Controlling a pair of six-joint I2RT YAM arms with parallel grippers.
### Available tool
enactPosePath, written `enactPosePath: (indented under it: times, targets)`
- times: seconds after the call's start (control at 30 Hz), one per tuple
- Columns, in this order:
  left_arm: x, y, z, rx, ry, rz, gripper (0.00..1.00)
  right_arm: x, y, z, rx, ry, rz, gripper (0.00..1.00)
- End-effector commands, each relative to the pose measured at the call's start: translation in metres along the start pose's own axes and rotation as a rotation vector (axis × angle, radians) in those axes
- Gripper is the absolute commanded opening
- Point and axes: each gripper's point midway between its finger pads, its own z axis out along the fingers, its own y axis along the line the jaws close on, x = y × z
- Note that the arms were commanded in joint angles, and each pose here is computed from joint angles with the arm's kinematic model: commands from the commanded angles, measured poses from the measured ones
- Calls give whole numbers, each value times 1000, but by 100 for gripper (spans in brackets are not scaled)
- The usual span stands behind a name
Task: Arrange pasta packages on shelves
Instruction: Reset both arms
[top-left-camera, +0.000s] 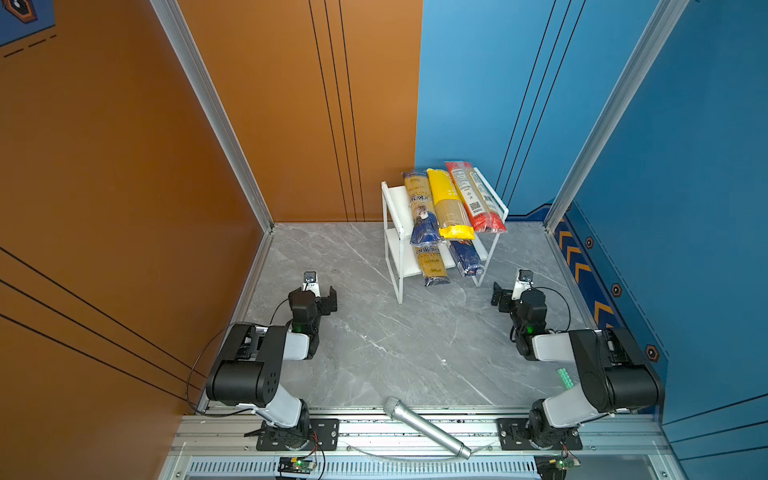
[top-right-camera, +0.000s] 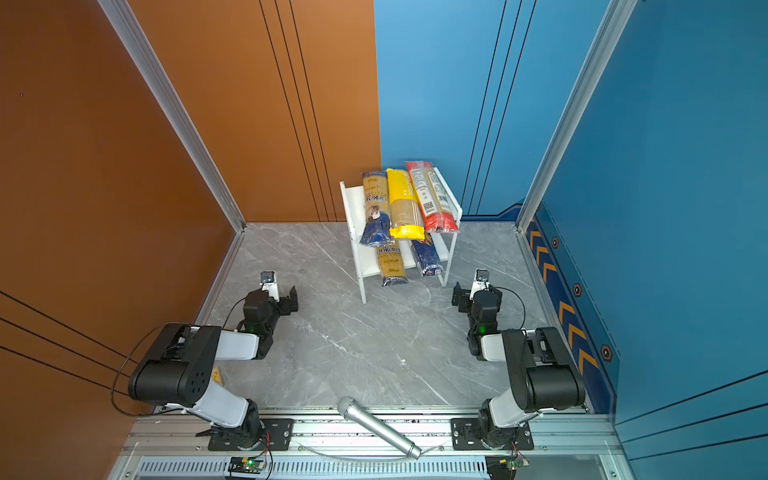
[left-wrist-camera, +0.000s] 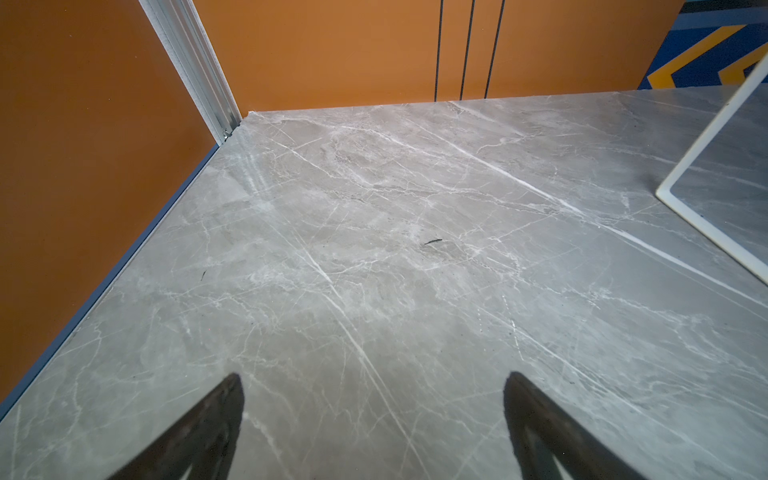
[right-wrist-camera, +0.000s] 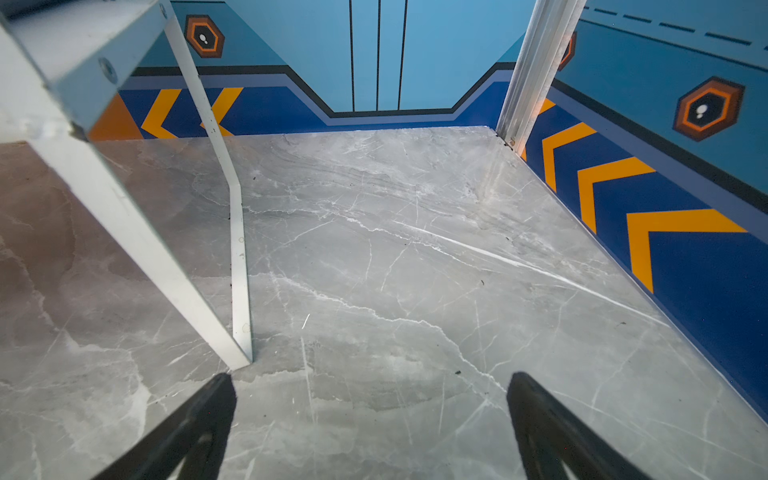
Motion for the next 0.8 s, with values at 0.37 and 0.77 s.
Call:
enactPosePath:
  times: [0.37,0.77]
  targets:
    - [-6,0,1,-4,-13,10,98,4,-3,1,4,10,-4,100]
    - [-5,0,1,0,-13,10,98,3,-3,2,1,8,-1,100]
